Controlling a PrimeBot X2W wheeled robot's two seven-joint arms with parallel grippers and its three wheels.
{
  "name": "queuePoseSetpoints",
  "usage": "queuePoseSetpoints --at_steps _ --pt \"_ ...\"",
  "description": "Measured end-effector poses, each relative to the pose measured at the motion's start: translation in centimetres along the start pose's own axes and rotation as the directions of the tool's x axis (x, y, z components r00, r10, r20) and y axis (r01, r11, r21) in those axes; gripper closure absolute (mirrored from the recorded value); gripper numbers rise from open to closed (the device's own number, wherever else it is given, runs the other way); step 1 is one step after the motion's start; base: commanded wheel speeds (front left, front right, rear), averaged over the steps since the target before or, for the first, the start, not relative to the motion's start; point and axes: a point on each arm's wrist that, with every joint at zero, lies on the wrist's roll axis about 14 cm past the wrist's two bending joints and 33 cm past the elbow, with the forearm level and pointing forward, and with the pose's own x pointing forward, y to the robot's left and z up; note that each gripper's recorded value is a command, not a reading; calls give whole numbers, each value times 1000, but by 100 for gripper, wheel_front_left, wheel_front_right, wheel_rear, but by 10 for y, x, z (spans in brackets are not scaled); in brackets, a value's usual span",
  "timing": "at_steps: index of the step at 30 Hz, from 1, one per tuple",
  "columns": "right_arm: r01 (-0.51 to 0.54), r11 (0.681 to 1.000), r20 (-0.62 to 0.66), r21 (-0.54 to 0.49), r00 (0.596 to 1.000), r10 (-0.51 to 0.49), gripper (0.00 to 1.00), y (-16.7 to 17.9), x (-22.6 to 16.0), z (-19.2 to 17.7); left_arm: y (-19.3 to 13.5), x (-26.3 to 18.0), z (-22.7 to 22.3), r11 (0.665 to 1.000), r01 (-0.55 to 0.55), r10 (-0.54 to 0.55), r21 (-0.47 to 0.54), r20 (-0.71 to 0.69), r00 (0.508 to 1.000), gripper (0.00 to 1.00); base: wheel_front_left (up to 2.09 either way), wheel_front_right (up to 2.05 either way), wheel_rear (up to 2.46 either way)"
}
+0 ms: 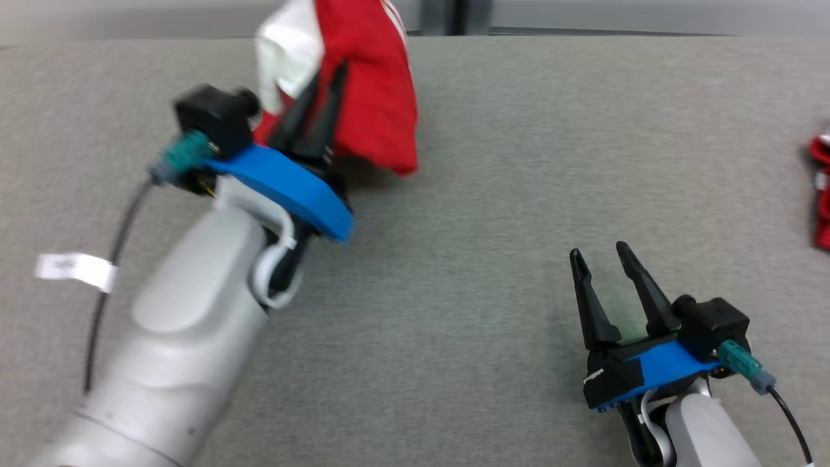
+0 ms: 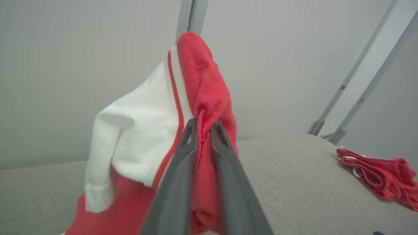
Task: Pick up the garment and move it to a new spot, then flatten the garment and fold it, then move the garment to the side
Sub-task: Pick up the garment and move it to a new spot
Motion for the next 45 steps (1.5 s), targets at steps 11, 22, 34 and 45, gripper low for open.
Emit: queuePoseSetpoints --at_steps 11,22,34,45 --pt "136 991 41 11 990 -137 0 -38 -50 19 -126 -9 -83 965 221 -242 -142 -151 959 0 0 0 0" --pt "159 987 72 22 984 -160 0 -41 -69 28 -91 -51 -86 994 90 -97 -57 -143 985 0 0 0 0" --pt "125 992 91 15 988 -126 0 -27 -76 33 -15 -146 -73 969 -248 247 -15 -52 968 0 0 0 0" --pt "139 990 77 5 987 -139 0 -28 -95 25 1 -203 -67 922 -384 385 51 0 923 0 0 0 0"
